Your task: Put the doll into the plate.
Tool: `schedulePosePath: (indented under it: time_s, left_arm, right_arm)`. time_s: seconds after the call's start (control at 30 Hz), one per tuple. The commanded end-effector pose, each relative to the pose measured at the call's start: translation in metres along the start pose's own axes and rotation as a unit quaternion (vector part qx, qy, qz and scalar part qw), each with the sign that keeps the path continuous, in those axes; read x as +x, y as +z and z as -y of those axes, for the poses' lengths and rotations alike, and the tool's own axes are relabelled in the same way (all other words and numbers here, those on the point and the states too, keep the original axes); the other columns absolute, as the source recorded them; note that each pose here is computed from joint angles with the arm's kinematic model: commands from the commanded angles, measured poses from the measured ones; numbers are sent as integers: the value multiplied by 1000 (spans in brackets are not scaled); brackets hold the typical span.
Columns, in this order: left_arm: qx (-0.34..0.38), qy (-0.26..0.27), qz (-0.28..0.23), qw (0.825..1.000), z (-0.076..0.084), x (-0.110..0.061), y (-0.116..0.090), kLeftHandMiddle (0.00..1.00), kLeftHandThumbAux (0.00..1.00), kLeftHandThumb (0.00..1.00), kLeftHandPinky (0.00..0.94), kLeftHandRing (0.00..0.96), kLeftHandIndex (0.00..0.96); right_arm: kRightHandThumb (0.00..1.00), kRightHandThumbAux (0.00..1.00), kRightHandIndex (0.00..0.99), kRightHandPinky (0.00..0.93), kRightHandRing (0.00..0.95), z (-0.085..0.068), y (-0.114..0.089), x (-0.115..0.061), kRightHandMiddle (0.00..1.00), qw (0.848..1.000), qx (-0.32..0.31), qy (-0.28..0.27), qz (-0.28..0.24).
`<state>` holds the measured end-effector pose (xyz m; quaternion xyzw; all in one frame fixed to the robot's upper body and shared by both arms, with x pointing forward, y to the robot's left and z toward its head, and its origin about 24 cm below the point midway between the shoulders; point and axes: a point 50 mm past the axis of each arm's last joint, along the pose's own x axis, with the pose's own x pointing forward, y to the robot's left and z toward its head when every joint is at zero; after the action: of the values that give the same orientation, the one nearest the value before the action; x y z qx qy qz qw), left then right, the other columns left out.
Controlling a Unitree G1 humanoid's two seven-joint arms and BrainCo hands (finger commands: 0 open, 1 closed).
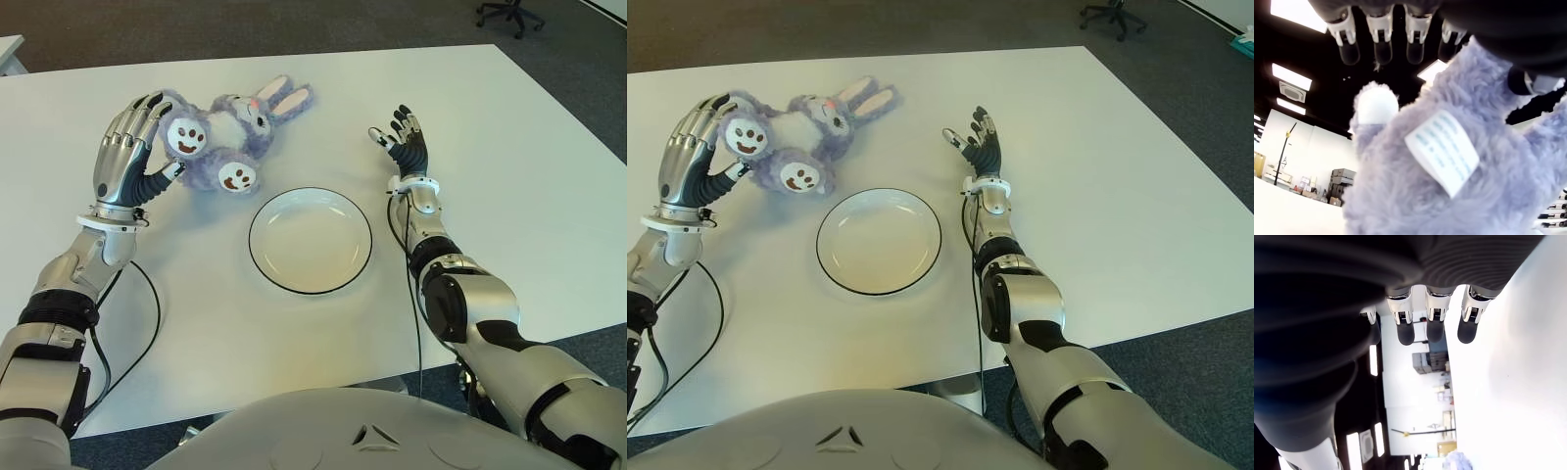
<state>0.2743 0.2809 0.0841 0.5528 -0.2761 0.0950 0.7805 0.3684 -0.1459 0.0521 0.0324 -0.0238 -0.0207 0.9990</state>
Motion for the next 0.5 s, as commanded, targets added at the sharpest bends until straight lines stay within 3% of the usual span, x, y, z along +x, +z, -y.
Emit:
schedulePosePath:
  time_s: [0.03, 0.5]
  left_arm:
    - [9, -5, 7, 1000, 2, 1, -1, 0, 143, 477, 0, 0, 0]
    - [2, -3, 22, 1000, 6, 5, 5, 0, 152, 480, 0, 0, 0]
  right_arm:
    - [142, 794, 56, 73, 42, 6, -47, -28, 47, 996, 4, -13, -93]
    - [131, 790, 53, 67, 33, 6, -47, -27, 35, 995, 2, -11, -96]
